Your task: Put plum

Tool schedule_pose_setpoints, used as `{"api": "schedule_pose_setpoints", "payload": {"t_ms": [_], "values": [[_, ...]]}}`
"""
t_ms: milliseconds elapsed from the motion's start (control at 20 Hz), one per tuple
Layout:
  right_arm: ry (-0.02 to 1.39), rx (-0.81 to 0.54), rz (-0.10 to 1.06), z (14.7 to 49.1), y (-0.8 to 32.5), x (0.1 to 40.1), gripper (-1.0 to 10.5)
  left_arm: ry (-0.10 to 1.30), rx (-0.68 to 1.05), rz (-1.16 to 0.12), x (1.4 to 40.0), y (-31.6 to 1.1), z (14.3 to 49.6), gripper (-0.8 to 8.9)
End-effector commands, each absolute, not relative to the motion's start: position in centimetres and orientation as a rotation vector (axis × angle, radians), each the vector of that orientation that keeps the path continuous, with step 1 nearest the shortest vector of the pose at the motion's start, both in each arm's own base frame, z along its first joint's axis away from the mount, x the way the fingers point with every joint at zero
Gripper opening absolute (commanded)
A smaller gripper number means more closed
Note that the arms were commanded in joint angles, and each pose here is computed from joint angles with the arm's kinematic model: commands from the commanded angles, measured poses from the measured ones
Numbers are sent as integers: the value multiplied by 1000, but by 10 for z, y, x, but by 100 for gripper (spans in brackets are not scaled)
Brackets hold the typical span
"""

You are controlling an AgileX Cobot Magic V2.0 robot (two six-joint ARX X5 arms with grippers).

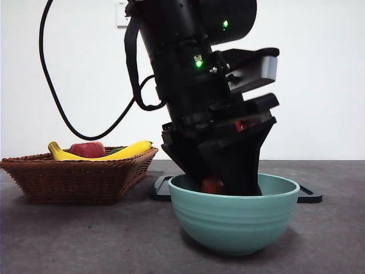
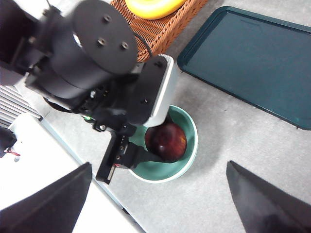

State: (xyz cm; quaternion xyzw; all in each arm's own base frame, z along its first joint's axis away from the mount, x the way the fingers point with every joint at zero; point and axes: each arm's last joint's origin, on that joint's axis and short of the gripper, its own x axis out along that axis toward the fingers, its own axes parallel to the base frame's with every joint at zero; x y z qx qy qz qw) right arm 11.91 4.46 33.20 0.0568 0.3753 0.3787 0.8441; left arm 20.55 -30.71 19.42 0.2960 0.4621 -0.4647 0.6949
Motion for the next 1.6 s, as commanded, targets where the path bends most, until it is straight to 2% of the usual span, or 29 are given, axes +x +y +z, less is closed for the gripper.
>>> {"api": "schedule_pose_setpoints", "payload": {"t_ms": [50,100,250,550,900,1100,1350,1450,1600], "values": [[778,124,801,337,45,120,442,1034,684,-1054,204,-314,189,281],[778,124,801,337,45,120,442,1033,685,-1055,204,-315,189,287],[778,124,801,337,45,120,442,1035,684,-1055,204,-314,189,415],[778,124,801,337,45,120,442,1018,662,-1050,206,-319,203,406],[779,123,801,337,45,120,442,936,574,-1017,222,-317,269,406],[781,123,801,337,45,120,442,810,416,-947,230,-276,324,406],[782,123,801,337,45,120,442,686,215,-876,229,-207,382,406],[783,123,801,337,45,120,442,666,175,-857,222,-185,389,406],[781,119,799,337,45,120,442,700,163,-817,206,-160,372,406]]}}
